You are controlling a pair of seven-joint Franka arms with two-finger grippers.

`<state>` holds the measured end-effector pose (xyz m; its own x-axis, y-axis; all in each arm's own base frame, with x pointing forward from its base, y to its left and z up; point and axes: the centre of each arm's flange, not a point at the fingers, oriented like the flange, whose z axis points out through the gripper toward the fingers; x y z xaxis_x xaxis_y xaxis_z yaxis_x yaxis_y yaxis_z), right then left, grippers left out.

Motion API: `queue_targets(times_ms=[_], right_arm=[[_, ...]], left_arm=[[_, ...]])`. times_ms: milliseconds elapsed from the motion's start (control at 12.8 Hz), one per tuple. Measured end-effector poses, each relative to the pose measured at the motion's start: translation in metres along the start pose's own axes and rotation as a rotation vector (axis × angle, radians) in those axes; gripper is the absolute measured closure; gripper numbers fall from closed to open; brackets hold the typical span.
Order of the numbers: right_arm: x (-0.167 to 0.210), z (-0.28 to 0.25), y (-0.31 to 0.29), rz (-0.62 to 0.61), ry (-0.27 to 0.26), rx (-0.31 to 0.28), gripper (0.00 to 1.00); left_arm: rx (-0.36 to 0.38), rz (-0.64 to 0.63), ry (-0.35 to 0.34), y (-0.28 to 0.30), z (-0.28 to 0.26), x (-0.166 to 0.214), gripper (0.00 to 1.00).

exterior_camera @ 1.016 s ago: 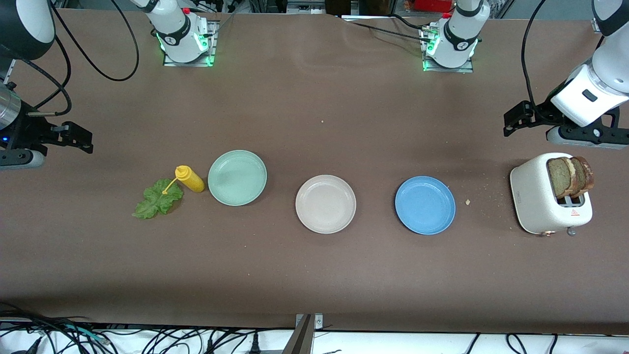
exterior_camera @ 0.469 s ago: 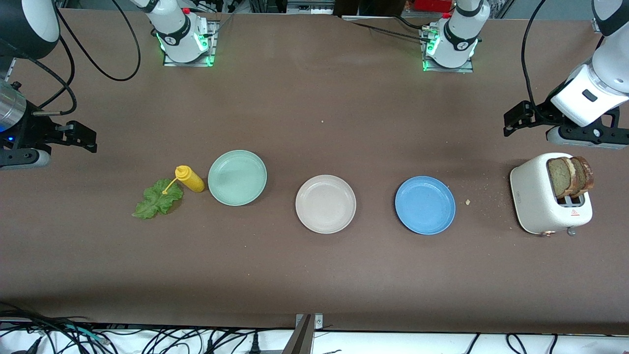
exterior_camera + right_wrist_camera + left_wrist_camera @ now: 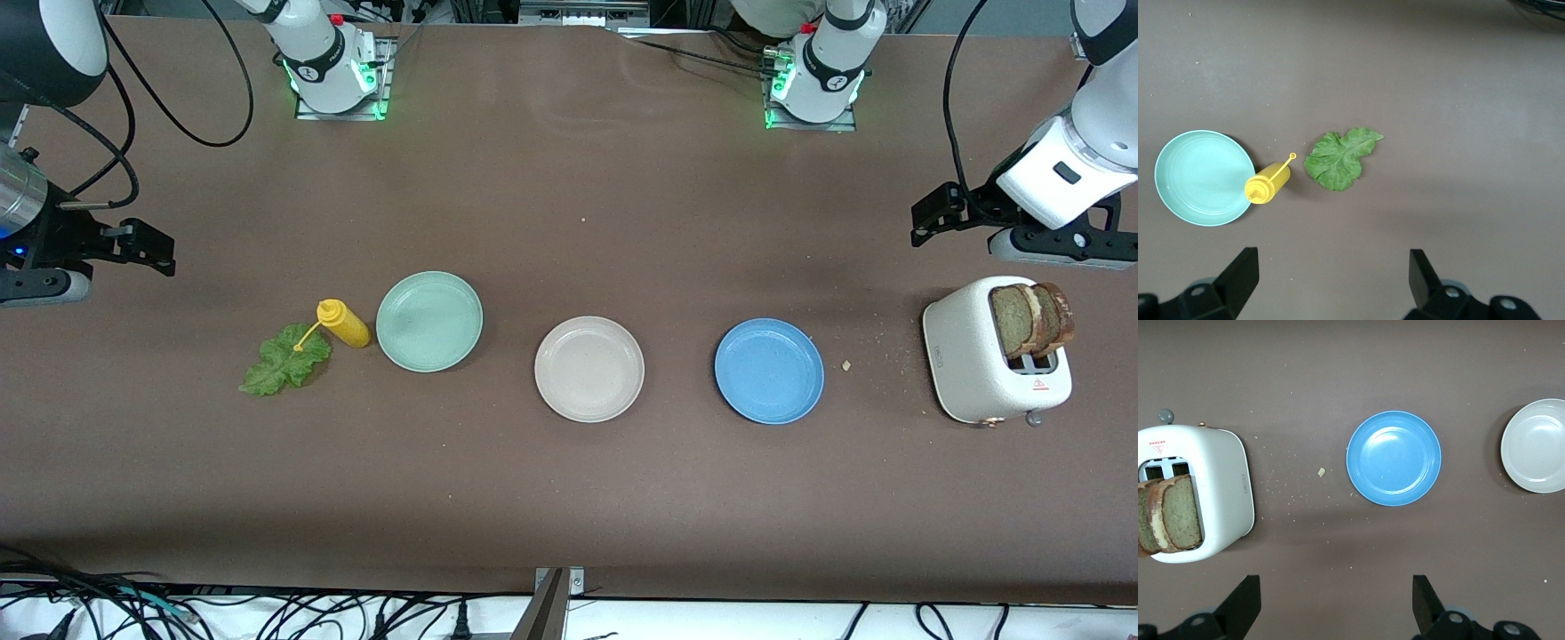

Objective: Make sandwich in beige plate with both arms

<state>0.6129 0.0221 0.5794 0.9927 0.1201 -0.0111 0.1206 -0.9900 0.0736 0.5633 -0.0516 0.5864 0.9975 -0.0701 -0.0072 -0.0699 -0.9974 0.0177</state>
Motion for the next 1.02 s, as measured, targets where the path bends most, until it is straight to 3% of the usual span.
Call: queue_targets(times_ms=[1016], right_arm=[[0.006, 0.006, 0.000, 0.002, 0.005, -0.005, 0.00]], left_arm=[[0.000, -0.009, 0.000, -0.004, 0.000, 0.000, 0.00]])
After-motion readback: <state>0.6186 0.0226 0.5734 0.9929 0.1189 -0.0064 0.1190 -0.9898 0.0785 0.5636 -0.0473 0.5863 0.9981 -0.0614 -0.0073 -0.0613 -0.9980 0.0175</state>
